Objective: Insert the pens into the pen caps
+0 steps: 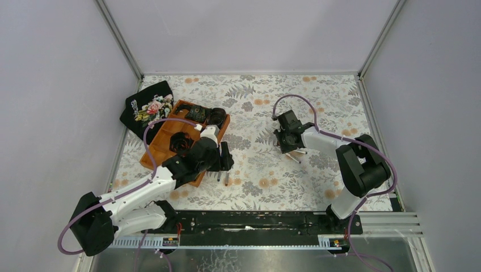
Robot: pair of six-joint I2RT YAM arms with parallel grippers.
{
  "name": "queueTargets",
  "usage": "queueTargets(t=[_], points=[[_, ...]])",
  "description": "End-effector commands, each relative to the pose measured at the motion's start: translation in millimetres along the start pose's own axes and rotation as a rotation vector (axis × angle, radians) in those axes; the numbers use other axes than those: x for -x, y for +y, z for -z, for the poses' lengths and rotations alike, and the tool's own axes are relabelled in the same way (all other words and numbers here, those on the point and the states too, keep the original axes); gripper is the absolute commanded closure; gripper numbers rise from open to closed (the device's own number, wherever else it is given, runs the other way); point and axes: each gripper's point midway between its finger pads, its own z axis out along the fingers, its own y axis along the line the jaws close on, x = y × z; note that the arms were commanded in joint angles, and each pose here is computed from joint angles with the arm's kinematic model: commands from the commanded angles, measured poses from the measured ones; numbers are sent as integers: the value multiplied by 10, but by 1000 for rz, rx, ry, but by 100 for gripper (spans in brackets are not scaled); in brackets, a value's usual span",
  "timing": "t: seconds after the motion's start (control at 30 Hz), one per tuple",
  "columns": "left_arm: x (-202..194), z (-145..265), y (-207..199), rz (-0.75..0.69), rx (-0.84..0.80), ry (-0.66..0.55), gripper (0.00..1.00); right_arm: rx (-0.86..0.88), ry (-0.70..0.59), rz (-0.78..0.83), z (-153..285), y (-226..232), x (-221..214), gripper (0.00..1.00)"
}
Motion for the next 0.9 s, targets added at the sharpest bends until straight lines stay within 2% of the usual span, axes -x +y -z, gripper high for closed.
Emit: queueTargets(t=[0.0, 0.27, 0.4, 0.5, 0.57, 0.63, 0.77, 0.87], points=[[95, 1, -43, 15, -15, -54, 34, 59, 38, -3, 17, 88, -123, 75], [127, 37, -68, 26, -34, -75, 33, 72, 87, 25, -25, 189, -181, 74], [125, 55, -90, 37, -52, -79, 32, 14, 125, 60, -84, 242, -236, 73], [122, 60, -119, 51, -68, -80, 32, -21, 148, 87, -127, 335, -274, 79], [128, 73, -163, 68, -92, -84, 32, 53, 147, 57, -126, 520, -267, 91], [128, 92, -226, 89, -131, -87, 33, 149, 116, 2, -62, 728, -196, 98], [137, 144, -435, 143, -252, -90, 34, 321, -7, -100, 254, 1132, 139, 100], [115, 161, -575, 183, -332, -81, 34, 481, -135, -184, 645, 1417, 459, 100]])
